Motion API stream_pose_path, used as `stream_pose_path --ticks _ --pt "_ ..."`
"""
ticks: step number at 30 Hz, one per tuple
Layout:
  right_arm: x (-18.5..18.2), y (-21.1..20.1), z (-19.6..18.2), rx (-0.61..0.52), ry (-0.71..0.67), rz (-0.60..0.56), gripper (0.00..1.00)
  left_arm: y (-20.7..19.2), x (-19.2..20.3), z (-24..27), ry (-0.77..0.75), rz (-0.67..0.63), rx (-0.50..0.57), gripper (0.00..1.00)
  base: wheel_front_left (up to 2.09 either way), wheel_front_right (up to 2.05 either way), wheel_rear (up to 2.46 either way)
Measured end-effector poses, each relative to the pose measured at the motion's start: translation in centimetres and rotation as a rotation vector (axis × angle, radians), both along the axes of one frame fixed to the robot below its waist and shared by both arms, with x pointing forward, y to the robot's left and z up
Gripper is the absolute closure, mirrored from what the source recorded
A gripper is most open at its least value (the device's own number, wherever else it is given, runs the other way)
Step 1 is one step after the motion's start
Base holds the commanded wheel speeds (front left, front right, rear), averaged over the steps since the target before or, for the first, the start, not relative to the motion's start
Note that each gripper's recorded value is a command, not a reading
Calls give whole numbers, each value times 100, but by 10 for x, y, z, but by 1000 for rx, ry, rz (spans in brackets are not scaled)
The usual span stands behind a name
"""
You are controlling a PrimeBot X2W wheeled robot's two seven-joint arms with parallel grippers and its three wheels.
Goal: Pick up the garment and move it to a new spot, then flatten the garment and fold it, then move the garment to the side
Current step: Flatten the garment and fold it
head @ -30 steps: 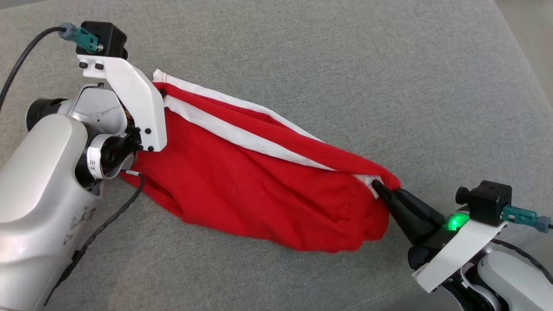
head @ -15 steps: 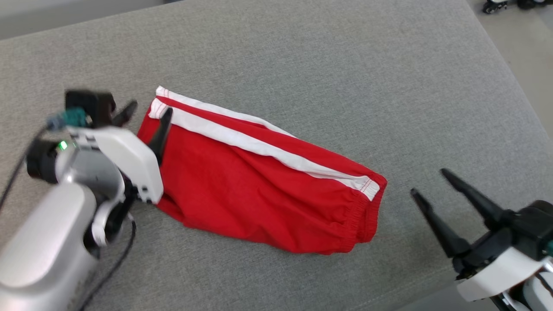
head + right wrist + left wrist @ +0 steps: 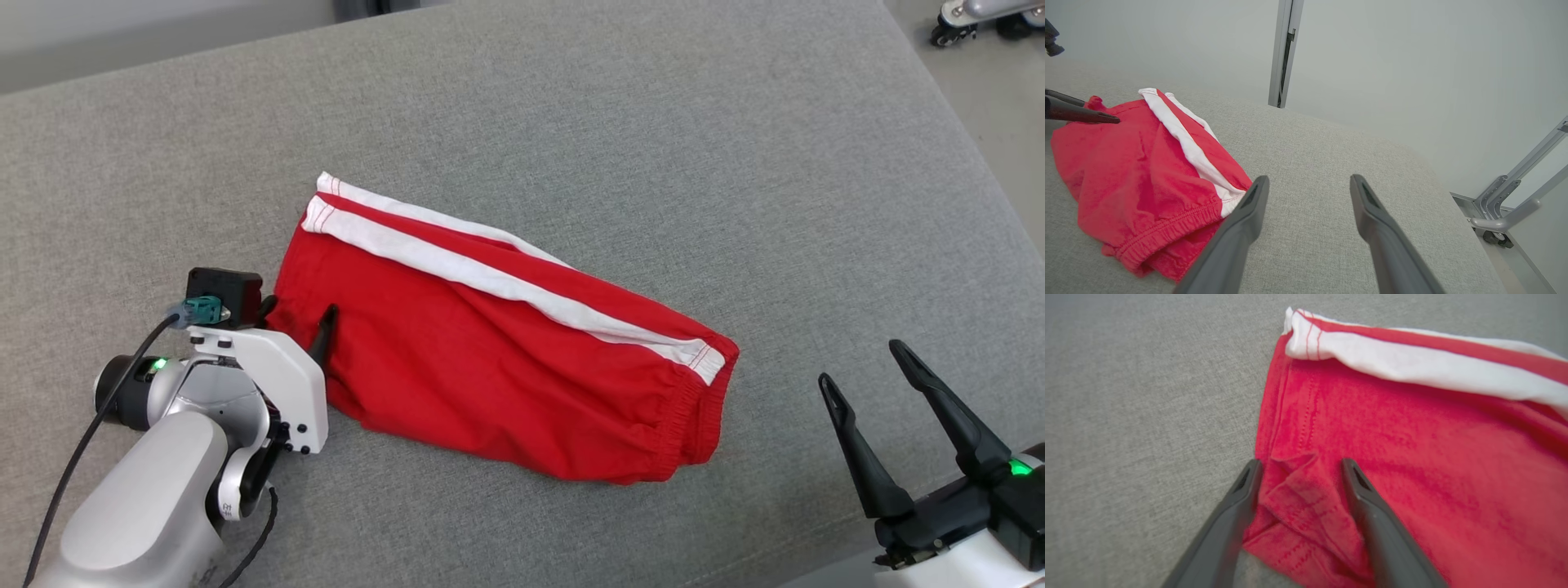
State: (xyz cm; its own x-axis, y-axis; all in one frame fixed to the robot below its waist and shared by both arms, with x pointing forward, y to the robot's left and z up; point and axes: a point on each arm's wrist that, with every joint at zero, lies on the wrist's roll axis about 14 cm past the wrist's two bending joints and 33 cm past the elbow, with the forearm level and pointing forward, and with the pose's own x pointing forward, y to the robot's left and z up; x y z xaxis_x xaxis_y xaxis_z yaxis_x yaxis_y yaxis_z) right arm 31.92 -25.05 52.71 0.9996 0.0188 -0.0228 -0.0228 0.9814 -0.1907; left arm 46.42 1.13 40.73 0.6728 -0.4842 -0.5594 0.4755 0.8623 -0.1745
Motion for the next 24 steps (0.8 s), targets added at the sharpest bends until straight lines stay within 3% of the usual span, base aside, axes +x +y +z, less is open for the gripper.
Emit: stream_pose_path --ticks 9,10,11,17,24 --pt "-10 1 6 0 -21 -2 0 0 -21 1 105 -43 46 0 0 0 0" --pt "-9 1 6 0 -22 0 0 -1 -24 2 114 -51 48 64 0 0 0" --pt "-9 2 6 1 -24 2 0 -2 -25 3 114 -58 46 100 0 0 0" --pt "-6 8 4 10 -21 22 0 -5 -32 6 102 -63 21 100 0 0 0" --pt "-6 16 -1 14 -7 61 0 26 -55 17 44 98 -71 100 0 0 0"
